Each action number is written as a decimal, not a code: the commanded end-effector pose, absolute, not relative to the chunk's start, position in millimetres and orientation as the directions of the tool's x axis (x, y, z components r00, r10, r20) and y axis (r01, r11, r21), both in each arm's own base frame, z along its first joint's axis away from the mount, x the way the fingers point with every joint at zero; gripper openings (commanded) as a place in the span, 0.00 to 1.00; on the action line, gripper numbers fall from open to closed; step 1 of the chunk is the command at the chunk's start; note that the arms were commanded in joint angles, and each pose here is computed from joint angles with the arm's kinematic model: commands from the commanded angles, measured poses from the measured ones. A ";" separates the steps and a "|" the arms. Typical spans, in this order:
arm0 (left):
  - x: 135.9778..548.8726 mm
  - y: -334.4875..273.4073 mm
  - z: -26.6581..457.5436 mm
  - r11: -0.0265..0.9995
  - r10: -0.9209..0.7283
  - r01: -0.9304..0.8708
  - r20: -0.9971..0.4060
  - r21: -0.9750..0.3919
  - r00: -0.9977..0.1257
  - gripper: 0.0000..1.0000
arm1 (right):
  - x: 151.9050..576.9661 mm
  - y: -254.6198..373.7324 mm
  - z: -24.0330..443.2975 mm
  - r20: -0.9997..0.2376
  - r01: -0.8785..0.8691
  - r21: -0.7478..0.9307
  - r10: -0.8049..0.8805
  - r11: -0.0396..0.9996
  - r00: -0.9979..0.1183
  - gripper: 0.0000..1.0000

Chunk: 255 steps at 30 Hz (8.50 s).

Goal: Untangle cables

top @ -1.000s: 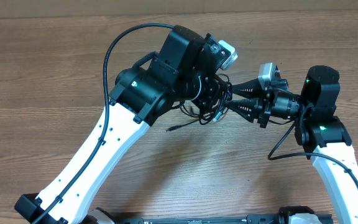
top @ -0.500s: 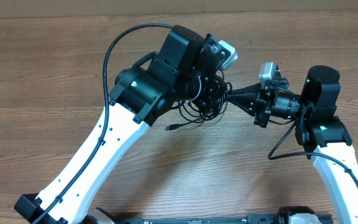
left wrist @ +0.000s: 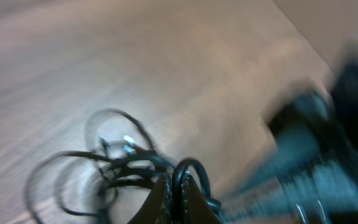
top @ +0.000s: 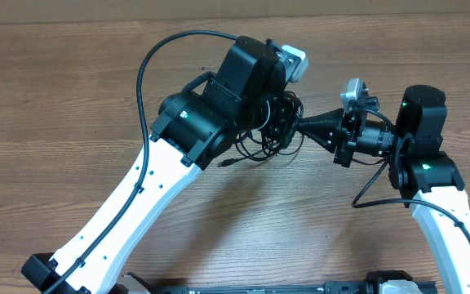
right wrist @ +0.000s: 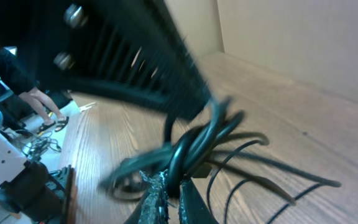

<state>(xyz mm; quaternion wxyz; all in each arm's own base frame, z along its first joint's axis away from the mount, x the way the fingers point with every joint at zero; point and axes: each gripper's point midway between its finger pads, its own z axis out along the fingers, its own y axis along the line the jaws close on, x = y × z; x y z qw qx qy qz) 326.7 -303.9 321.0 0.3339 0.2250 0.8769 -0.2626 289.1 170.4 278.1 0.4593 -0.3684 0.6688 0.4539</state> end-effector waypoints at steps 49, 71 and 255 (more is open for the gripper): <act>282.5 -316.0 321.8 0.444 0.515 0.874 -0.741 -0.198 -0.430 0.04 | 303.1 169.9 291.3 -0.979 -0.918 0.140 -0.085 0.371 -0.184 0.19; 271.7 -326.4 331.2 0.356 0.501 0.905 -0.771 -0.231 -0.394 0.04 | 302.6 169.8 289.8 -0.977 -0.916 0.150 -0.085 0.371 -0.194 0.04; 304.7 -297.1 272.7 0.649 0.513 0.731 -0.590 -0.210 -0.624 0.81 | 377.9 123.1 117.7 -0.726 -0.642 0.275 -0.283 0.715 -0.626 0.04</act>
